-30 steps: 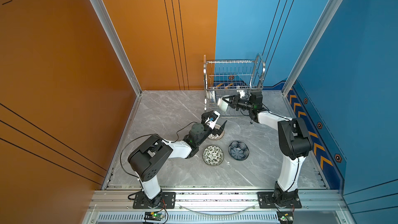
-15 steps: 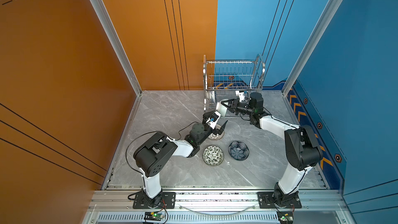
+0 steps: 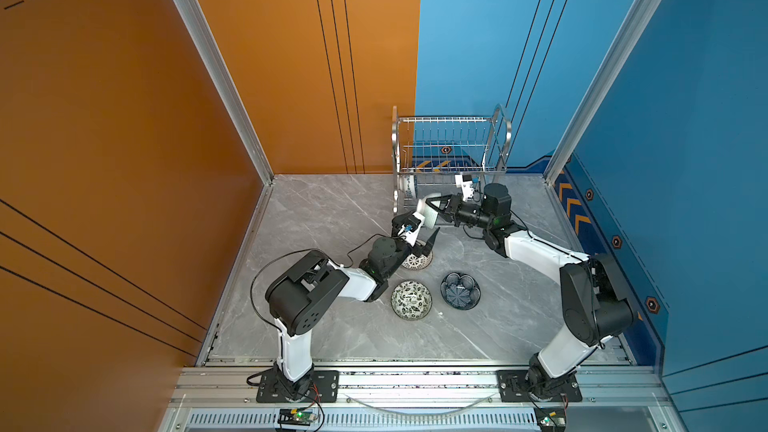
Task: Load bowls into a dish rack
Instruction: Place the bowl in the dish rack.
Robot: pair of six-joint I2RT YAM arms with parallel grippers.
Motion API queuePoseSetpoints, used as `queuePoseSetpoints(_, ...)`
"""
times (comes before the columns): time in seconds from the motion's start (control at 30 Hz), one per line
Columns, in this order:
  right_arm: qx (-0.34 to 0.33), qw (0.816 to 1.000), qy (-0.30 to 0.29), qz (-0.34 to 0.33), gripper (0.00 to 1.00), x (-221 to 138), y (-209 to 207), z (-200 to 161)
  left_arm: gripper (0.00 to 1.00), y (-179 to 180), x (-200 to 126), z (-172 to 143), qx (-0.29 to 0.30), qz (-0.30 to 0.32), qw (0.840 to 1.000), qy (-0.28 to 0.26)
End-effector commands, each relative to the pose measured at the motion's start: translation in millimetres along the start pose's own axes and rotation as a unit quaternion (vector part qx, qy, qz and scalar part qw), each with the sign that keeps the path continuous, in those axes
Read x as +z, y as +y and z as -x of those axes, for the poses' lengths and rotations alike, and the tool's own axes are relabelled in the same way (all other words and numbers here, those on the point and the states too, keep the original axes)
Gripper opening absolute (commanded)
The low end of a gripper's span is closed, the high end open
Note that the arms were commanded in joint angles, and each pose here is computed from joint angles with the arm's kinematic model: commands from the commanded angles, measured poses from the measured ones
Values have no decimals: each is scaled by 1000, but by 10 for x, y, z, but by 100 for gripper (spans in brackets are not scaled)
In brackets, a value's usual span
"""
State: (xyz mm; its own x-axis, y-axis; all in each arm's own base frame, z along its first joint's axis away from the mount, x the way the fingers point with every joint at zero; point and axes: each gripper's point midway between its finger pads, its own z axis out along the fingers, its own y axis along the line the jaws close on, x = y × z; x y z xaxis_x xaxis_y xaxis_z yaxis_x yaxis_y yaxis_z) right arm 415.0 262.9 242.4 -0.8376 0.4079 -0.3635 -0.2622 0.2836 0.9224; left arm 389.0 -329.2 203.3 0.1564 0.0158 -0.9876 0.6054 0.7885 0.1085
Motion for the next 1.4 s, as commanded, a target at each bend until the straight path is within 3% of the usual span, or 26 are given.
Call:
queuePoseSetpoints(0.0,-43,999,-25,18,0,-86,239,5,89,32,32,144,-18,9,999,-31)
queuePoseSetpoints(0.33,-52,997,-36,32,0,-191,337,-91,88,-60,-41,64,-47,-18,998,-32)
queuePoseSetpoints(0.67,-113,993,-9,-26,0,-236,316,-431,83,-174,-223,-13,-64,-34,997,-14)
queuePoseSetpoints(1.37,-93,995,-15,-27,0,-159,98,-735,78,-216,-521,-168,-67,-6,998,16)
